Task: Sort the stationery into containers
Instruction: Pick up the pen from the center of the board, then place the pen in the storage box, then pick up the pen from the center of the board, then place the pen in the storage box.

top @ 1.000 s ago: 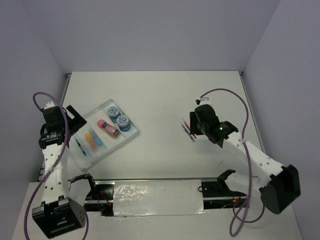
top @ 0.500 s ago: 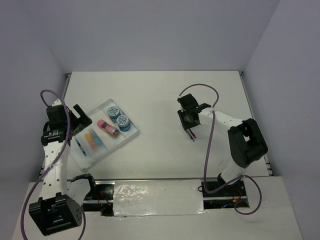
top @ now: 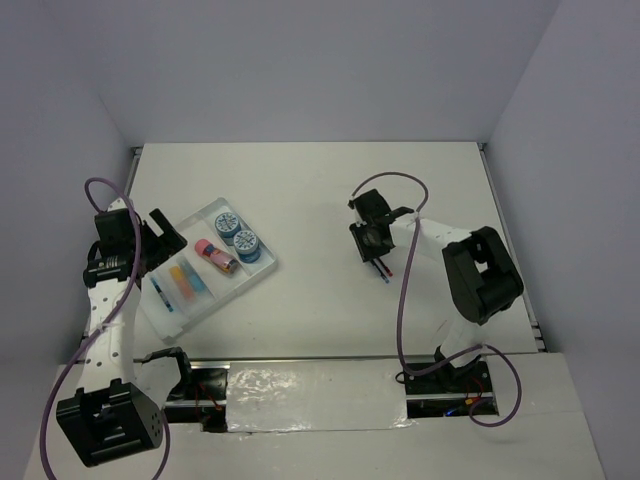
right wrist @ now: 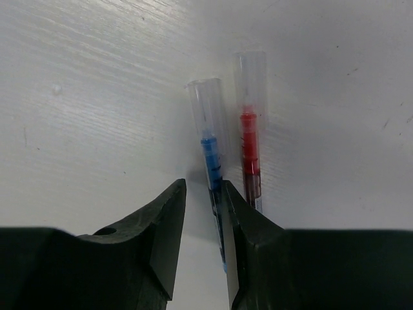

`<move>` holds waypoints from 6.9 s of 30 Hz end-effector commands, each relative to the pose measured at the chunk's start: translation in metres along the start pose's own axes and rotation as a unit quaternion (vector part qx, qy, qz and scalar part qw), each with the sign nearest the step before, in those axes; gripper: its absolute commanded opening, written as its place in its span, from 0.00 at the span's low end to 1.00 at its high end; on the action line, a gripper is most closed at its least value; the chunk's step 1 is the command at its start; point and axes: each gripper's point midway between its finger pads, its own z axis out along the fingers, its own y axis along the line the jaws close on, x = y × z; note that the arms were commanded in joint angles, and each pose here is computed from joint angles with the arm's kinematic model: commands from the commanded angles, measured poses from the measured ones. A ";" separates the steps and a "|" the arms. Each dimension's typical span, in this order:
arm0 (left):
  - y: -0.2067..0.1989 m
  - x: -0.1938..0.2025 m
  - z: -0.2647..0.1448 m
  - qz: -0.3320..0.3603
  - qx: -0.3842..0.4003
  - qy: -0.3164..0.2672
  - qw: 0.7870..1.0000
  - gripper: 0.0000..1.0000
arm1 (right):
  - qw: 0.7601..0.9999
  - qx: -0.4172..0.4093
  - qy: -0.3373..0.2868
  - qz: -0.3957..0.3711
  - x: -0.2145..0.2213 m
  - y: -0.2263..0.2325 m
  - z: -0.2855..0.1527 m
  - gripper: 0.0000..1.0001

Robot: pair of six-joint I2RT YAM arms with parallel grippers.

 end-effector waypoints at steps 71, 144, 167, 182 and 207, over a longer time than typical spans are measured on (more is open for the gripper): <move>0.054 -0.016 0.039 0.070 -0.214 0.081 0.971 0.00 | 0.874 -0.310 -0.365 0.078 -0.121 0.101 -0.207 1.00; -0.113 0.012 -0.011 0.123 0.184 0.032 0.975 0.99 | 0.954 -0.250 -0.142 0.091 -0.046 0.052 -0.050 0.01; -0.291 0.102 -0.145 0.141 0.551 0.089 0.818 0.54 | 0.707 -0.628 -0.326 -0.024 -0.072 0.202 -0.298 0.03; -0.045 -0.022 -0.018 0.129 -0.121 -0.013 0.984 0.00 | 0.869 -0.379 -0.285 0.140 -0.067 0.105 -0.160 1.00; 0.121 -0.006 0.020 0.016 -0.336 0.069 0.939 0.99 | 0.888 -0.339 -0.299 0.079 -0.045 0.090 -0.180 1.00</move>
